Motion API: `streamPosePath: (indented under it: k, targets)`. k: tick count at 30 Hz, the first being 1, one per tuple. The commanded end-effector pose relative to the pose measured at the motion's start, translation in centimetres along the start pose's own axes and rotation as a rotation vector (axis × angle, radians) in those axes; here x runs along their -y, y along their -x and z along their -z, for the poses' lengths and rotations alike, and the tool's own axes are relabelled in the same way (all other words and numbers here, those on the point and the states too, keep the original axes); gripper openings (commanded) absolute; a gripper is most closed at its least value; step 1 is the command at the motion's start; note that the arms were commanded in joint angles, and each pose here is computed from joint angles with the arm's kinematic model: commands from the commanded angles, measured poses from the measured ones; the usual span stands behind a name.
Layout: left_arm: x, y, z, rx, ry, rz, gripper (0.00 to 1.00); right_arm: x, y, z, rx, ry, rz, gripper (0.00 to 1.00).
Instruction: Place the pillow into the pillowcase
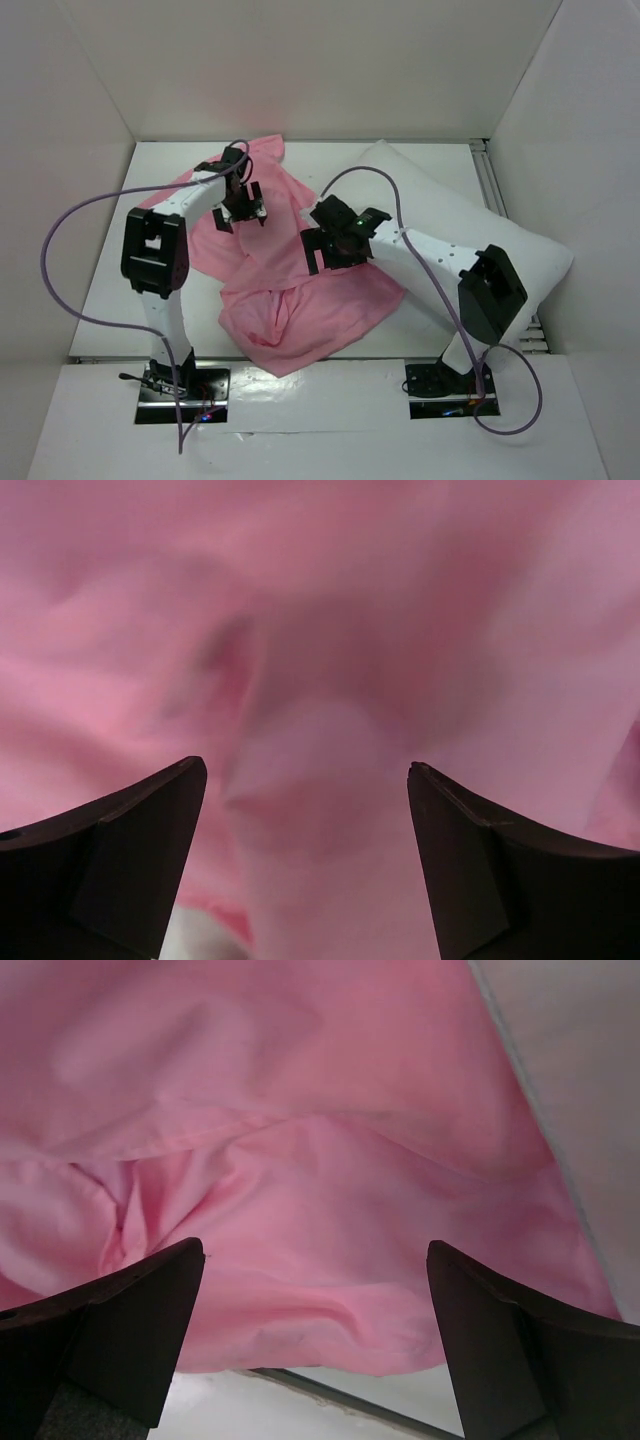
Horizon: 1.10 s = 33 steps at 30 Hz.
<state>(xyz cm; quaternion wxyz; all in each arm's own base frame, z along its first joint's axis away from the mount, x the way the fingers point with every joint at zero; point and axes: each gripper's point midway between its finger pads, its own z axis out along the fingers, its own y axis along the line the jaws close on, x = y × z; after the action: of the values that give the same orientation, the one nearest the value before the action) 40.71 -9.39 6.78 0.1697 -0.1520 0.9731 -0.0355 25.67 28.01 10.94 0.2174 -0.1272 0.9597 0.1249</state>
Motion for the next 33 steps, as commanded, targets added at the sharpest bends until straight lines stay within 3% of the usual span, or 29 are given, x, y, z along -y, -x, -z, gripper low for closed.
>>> streamPosePath:
  k: [1,3,6,7,8,9,12,14,21,27,29,31,32,33]
  targets:
    - [2.7,0.5,-1.8,-0.035,-0.082,-0.033,0.94,1.7,0.2,-0.5,0.012,-0.031,-0.082,1.00]
    - [2.7,0.0,-3.0,-0.073,-0.075,-0.033,0.89,2.6,-0.2,-0.7,-0.001,-0.058,-0.091,1.00]
    - [2.4,-0.3,-4.7,-0.121,-0.086,-0.013,0.67,4.3,0.4,-0.2,0.021,-0.094,-0.123,1.00]
    - [2.0,0.6,-4.8,-0.110,-0.085,0.004,0.55,4.8,0.6,-0.2,0.027,-0.106,-0.132,1.00]
    - [1.4,0.6,-4.8,-0.129,-0.080,0.019,0.16,5.5,0.9,0.3,0.035,-0.113,-0.150,1.00]
    - [0.1,1.5,-5.2,-0.125,-0.069,0.065,0.00,5.8,1.7,0.8,0.060,-0.116,-0.151,1.00]
    - [-2.1,4.2,-4.1,-0.072,-0.062,0.135,0.00,6.8,3.1,1.5,0.093,-0.121,-0.160,1.00]
    - [-5.4,7.9,-2.1,0.030,-0.026,0.214,0.00,7.4,3.9,1.8,0.107,-0.126,-0.154,1.00]
    - [-10.9,15.1,4.2,0.247,0.065,0.340,0.00,6.0,4.1,-0.4,0.061,-0.104,-0.113,1.00]
    - [-15.1,17.0,6.2,0.318,0.139,0.409,0.00,5.6,4.1,-2.6,0.040,-0.111,-0.102,1.00]
    - [-14.7,16.8,6.2,0.304,0.111,0.366,0.02,5.4,4.3,-2.8,0.034,-0.119,-0.094,1.00]
    - [-13.8,16.4,6.0,0.278,0.099,0.312,0.29,5.1,5.0,-2.5,0.050,-0.111,-0.095,1.00]
    - [-13.7,16.0,6.2,0.270,0.130,0.287,0.63,5.1,5.0,-2.5,0.050,-0.111,-0.095,1.00]
    - [-12.5,14.1,6.1,0.214,0.174,0.246,0.77,4.5,5.3,-2.3,0.060,-0.102,-0.088,1.00]
